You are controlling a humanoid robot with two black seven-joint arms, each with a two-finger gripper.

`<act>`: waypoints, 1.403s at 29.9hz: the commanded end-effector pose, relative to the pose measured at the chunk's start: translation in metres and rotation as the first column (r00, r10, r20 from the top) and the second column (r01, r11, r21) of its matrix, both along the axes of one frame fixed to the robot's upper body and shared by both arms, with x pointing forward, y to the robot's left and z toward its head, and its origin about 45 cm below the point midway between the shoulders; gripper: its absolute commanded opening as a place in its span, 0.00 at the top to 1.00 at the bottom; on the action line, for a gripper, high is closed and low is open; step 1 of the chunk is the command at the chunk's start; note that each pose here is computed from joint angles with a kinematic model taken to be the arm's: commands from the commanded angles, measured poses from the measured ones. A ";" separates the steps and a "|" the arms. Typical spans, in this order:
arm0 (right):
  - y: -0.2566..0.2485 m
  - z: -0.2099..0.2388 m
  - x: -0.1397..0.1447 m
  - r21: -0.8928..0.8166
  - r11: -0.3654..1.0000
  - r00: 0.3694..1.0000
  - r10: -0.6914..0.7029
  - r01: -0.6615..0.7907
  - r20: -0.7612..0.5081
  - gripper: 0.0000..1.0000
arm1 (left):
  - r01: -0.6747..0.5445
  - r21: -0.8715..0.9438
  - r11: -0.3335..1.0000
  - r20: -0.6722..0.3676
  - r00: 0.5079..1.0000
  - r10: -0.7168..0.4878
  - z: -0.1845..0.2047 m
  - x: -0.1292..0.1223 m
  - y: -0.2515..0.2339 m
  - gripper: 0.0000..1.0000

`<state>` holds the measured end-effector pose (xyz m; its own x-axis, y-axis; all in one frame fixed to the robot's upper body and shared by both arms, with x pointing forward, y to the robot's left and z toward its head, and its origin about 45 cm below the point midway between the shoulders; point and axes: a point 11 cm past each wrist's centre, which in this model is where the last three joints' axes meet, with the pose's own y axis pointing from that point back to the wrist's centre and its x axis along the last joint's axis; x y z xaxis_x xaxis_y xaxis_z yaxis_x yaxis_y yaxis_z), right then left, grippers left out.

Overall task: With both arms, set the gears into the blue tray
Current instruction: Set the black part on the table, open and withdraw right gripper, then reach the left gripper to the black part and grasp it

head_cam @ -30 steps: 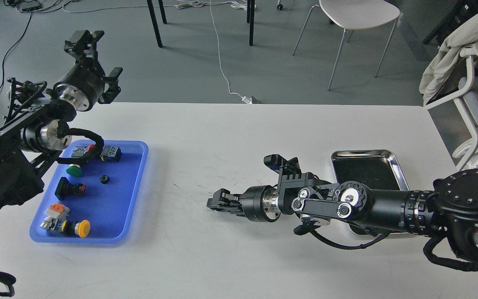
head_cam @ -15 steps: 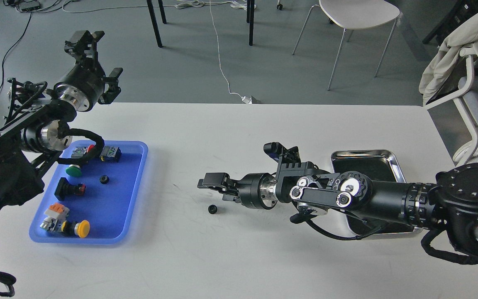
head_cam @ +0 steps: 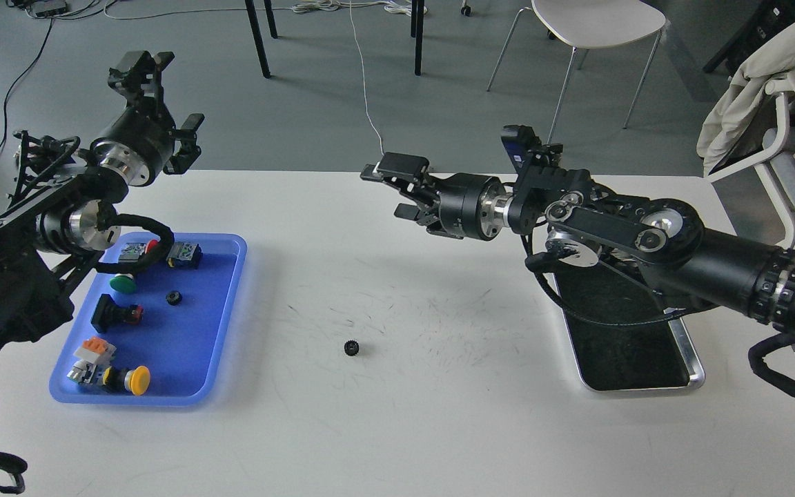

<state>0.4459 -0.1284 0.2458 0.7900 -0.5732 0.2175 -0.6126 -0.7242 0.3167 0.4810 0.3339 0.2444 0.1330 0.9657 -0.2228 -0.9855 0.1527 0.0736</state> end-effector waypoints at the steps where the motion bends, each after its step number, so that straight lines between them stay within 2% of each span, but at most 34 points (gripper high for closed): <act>1: -0.060 0.024 0.017 0.136 0.977 0.985 -0.170 0.166 0.014 0.06 | 0.002 0.001 1.000 -0.002 1.000 -0.002 0.000 0.000 -0.001 0.02; 6: -0.145 0.044 0.025 0.332 0.859 0.916 -0.398 0.389 -0.045 0.06 | 0.017 -0.006 1.000 -0.002 1.000 -0.017 0.000 0.002 -0.010 0.02; 10: -0.218 0.045 0.014 0.477 0.690 0.825 -0.544 0.544 -0.154 0.05 | 0.057 -0.016 0.998 0.008 0.998 -0.057 0.005 0.001 -0.024 0.02; 14: -0.269 0.024 -0.011 0.609 0.465 0.742 -0.579 0.642 -0.339 0.05 | 0.152 0.022 0.988 0.038 0.987 -0.153 0.018 -0.006 -0.046 0.02; 17: -0.296 0.006 -0.033 0.647 0.357 0.703 -0.581 0.673 -0.411 0.05 | 0.258 0.106 0.960 0.071 0.961 -0.267 0.035 -0.021 -0.063 0.02; 20: -0.317 -0.011 -0.059 0.667 0.296 0.685 -0.576 0.683 -0.446 0.05 | 0.384 0.224 0.895 0.058 0.912 -0.406 0.041 -0.050 -0.080 0.02; 24: -0.333 -0.025 -0.092 0.682 0.243 0.669 -0.574 0.690 -0.472 0.05 | 0.446 0.432 0.784 0.065 0.851 -0.520 0.047 -0.084 -0.095 0.02; 29: -0.341 -0.041 -0.106 0.652 0.231 0.637 -0.588 0.722 -0.498 0.05 | 0.494 0.720 0.486 0.016 0.689 -0.724 0.022 -0.133 -0.127 0.02; 32: -0.342 -0.047 -0.112 0.640 0.228 0.627 -0.590 0.734 -0.509 0.05 | 0.461 0.835 0.301 -0.048 0.605 -0.795 -0.011 -0.157 -0.141 0.02; 36: -0.345 -0.052 -0.115 0.626 0.225 0.612 -0.600 0.747 -0.515 0.05 | 0.331 0.938 0.105 -0.078 0.494 -0.866 -0.043 -0.182 -0.169 0.03; 38: -0.345 -0.052 -0.115 0.624 0.225 0.611 -0.601 0.749 -0.516 0.05 | 0.269 0.963 0.024 -0.109 0.471 -0.875 -0.059 -0.187 -0.172 0.03; 42: -0.344 -0.052 -0.115 0.625 0.226 0.613 -0.599 0.747 -0.516 0.05 | 0.158 0.979 -0.128 -0.187 0.453 -0.872 -0.096 -0.181 -0.169 0.03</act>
<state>0.3311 -0.4729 0.1939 -0.0014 -0.7700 -0.6381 -0.9981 -0.0387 0.0489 0.2976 0.1649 0.1734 0.4787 -0.0324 0.8774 -0.4922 0.8176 0.2987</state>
